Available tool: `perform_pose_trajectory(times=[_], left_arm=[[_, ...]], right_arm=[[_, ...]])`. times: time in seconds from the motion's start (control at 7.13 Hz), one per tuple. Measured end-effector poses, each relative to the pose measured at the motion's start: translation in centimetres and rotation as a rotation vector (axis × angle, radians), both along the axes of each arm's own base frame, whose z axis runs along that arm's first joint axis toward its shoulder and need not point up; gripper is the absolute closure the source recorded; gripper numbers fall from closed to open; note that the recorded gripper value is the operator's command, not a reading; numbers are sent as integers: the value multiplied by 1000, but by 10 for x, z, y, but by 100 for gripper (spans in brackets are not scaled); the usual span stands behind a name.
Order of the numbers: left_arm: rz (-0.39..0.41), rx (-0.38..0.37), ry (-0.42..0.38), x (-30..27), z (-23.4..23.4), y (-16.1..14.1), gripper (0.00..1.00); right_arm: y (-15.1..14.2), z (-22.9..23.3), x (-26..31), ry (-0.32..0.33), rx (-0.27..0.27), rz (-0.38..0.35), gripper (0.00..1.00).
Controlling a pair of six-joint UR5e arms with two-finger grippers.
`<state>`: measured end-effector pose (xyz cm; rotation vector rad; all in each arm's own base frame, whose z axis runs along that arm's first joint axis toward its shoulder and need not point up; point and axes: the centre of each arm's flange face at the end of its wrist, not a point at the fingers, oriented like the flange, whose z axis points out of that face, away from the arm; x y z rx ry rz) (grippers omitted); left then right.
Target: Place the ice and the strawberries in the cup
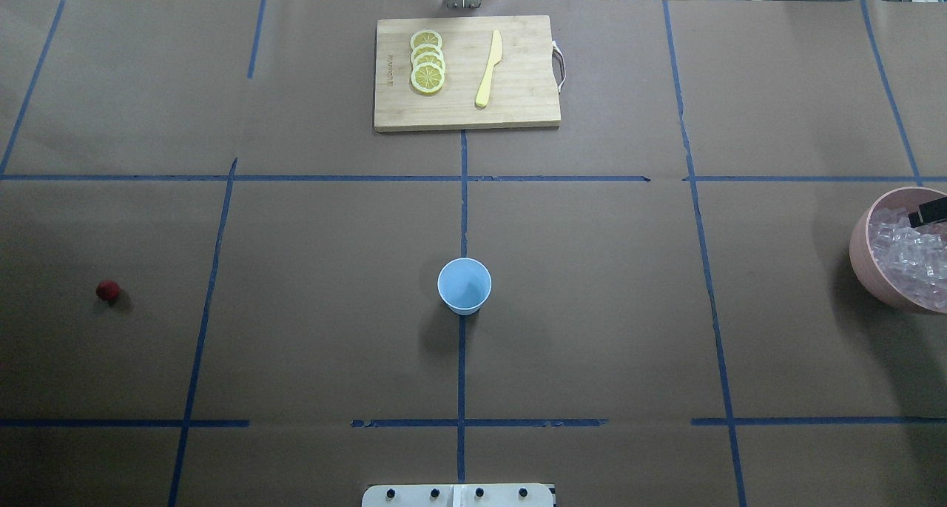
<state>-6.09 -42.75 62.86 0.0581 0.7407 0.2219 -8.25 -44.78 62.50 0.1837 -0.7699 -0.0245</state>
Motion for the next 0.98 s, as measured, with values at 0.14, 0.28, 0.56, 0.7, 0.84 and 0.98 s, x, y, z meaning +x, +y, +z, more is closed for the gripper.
perform_pose_trajectory(times=[0.14,0.28,0.56,0.7,0.84,0.98], left_arm=[[0,1,0,0,-1,0,0],[0,3,0,0,-1,0,0],[1,5,0,1,-2,0,0],[2,6,0,1,-3,0,0],[3,6,0,1,-3,0,0],[3,6,0,1,-3,0,0]], right_arm=[[0,2,-5,8,0,-6,7],[1,4,-8,15,2,-8,7],[1,6,-11,32,5,-11,10],[1,7,-12,35,5,-13,11],[2,7,-13,36,6,-16,12],[2,8,-14,36,4,-17,15]])
